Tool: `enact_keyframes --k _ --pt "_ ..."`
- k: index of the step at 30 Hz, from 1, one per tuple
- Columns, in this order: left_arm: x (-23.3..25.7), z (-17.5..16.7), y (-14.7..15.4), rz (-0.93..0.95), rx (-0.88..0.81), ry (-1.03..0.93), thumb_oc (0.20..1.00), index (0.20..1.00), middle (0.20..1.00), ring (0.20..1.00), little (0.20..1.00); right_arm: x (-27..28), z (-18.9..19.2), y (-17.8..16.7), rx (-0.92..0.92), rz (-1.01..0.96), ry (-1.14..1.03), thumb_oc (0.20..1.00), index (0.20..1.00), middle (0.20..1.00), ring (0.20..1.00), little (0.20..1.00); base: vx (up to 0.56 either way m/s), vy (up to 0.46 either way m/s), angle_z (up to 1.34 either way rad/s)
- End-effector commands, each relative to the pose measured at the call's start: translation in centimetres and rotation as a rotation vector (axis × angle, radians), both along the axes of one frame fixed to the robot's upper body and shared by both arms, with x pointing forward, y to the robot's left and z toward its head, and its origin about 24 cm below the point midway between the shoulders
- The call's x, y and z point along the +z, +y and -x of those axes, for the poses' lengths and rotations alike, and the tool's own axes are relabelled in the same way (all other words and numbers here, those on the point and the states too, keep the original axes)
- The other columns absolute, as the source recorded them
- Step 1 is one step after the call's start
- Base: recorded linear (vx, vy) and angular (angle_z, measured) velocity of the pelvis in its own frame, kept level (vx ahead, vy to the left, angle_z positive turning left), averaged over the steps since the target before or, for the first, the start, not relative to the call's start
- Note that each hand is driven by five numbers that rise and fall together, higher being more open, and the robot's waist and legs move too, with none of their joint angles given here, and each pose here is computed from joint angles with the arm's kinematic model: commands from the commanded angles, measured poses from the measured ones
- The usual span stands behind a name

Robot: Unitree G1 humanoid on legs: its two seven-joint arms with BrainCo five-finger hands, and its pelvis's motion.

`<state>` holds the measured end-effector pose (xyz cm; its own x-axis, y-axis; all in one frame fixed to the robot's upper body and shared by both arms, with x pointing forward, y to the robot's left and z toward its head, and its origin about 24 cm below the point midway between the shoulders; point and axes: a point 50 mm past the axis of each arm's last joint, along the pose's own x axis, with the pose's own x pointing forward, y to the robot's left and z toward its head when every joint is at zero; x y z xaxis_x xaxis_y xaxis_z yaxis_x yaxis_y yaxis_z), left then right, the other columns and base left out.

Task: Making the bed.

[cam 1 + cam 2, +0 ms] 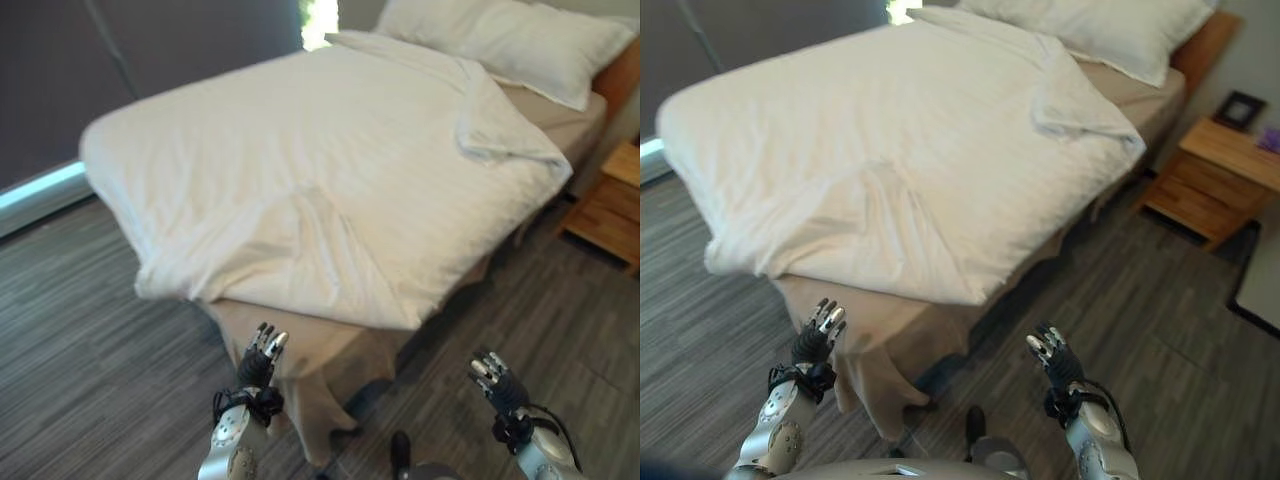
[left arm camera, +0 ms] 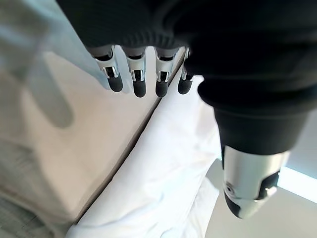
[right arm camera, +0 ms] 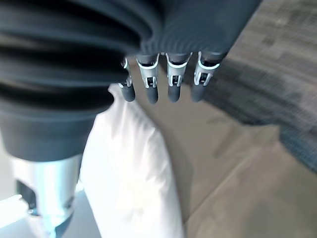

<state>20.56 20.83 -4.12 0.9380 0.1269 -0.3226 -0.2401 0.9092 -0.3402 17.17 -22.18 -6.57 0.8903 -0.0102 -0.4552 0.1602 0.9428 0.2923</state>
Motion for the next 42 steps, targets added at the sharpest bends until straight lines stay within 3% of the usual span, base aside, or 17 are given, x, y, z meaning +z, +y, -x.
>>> enact_keyframes --k 1,10,18,29,33,34,38,42 --pt "2.8 -2.5 1.3 -0.107 -0.030 -0.125 1.000 1.000 1.000 1.000 1.000 1.4 -1.8 1.3 0.042 0.010 -0.101 1.000 1.000 1.000 1.000 1.000 -0.49 0.036 -0.25" --pt "2.0 -1.8 1.5 -0.053 0.020 -0.093 1.000 1.000 1.000 1.000 1.000 1.8 -2.9 1.7 0.066 -0.003 -0.116 1.000 1.000 1.000 1.000 1.000 -0.22 -0.077 -0.12" --pt "1.3 -1.4 0.5 0.032 0.044 -0.080 1.000 1.000 1.000 1.000 1.000 2.9 -3.2 -0.9 0.035 0.062 -0.141 1.000 1.000 1.000 1.000 1.000 -0.17 -0.163 0.28" --pt "1.2 -1.1 0.9 0.006 0.037 -0.071 1.000 1.000 1.000 1.000 1.000 2.3 -2.7 -0.6 0.004 0.024 -0.123 1.000 1.000 1.000 1.000 1.000 0.00 0.097 0.08" --pt "1.1 -0.4 2.1 -0.032 0.059 -0.058 1.000 1.000 1.000 1.000 1.000 2.2 -3.0 0.8 0.059 0.001 -0.124 1.000 1.000 1.000 1.000 1.000 0.07 0.199 -0.21" --pt "2.6 -1.3 3.7 -0.073 0.164 -0.118 1.000 1.000 1.000 1.000 1.000 4.8 -5.0 -0.9 0.147 0.187 -0.202 1.000 1.000 1.000 1.000 1.000 0.16 0.135 0.01" --pt "3.6 -2.0 4.1 -0.187 0.103 -0.142 1.000 1.000 1.000 1.000 1.000 3.6 -2.9 -1.6 0.070 0.139 -0.163 1.000 1.000 1.000 1.000 1.000 0.24 0.153 -0.10" --pt "8.7 -5.1 5.7 -0.400 -0.005 -0.297 1.000 1.000 1.000 1.000 1.000 1.9 -0.7 -1.5 0.032 0.088 -0.091 1.000 1.000 1.000 1.000 1.000 0.18 0.212 -0.29"
